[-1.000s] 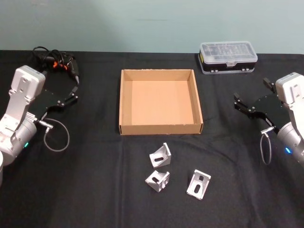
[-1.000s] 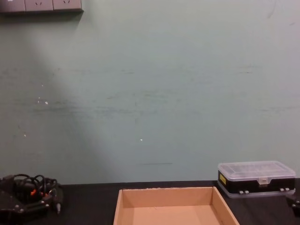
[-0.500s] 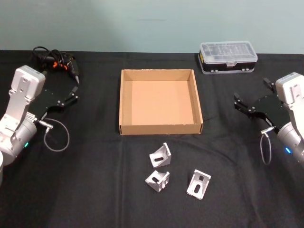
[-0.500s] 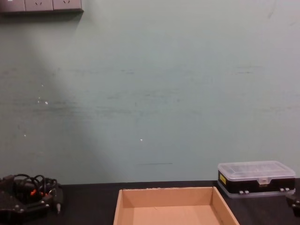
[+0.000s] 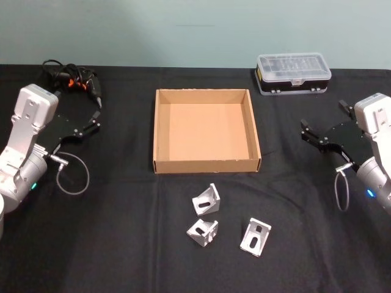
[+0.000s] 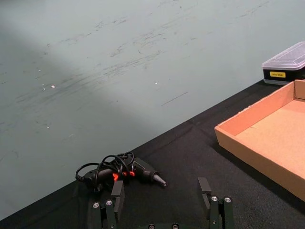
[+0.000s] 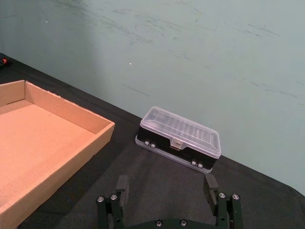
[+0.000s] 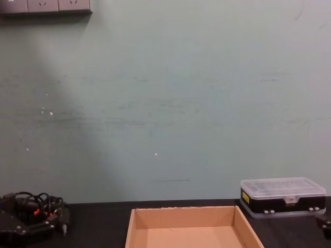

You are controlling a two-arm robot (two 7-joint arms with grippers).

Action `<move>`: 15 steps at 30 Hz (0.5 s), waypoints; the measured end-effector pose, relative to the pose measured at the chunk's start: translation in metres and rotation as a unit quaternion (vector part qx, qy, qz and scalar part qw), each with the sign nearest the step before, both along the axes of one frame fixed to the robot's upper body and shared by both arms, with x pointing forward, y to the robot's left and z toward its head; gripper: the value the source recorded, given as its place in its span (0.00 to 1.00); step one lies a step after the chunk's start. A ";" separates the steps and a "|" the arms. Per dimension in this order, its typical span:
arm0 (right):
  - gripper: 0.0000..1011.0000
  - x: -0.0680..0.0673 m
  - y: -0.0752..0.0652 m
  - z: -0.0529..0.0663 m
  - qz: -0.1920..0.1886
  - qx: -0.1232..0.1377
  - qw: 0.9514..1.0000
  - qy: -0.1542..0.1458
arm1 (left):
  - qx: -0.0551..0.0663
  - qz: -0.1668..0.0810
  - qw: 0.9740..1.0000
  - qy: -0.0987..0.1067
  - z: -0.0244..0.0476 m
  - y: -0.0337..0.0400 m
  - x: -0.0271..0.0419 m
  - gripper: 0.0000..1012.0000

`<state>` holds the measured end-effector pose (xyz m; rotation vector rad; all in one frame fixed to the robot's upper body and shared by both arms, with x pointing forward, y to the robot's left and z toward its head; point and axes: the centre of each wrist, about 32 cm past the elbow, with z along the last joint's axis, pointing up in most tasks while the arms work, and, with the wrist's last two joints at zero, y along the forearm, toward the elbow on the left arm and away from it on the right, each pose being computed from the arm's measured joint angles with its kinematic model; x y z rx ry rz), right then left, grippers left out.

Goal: Use one hand to pick up the angle iron from the table and place it into the box.

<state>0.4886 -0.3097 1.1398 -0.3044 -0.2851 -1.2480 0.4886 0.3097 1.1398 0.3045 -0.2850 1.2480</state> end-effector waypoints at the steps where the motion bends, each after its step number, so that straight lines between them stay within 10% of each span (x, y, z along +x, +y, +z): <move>1: 0.99 0.000 0.000 0.000 0.000 0.000 1.000 0.000 | 0.000 0.000 1.000 0.000 0.0000 0.0000 0.0000 0.99; 15: 0.99 0.002 -0.003 0.024 0.013 0.001 1.000 -0.020 | 0.000 0.000 1.000 0.000 0.0000 0.0000 0.0000 0.99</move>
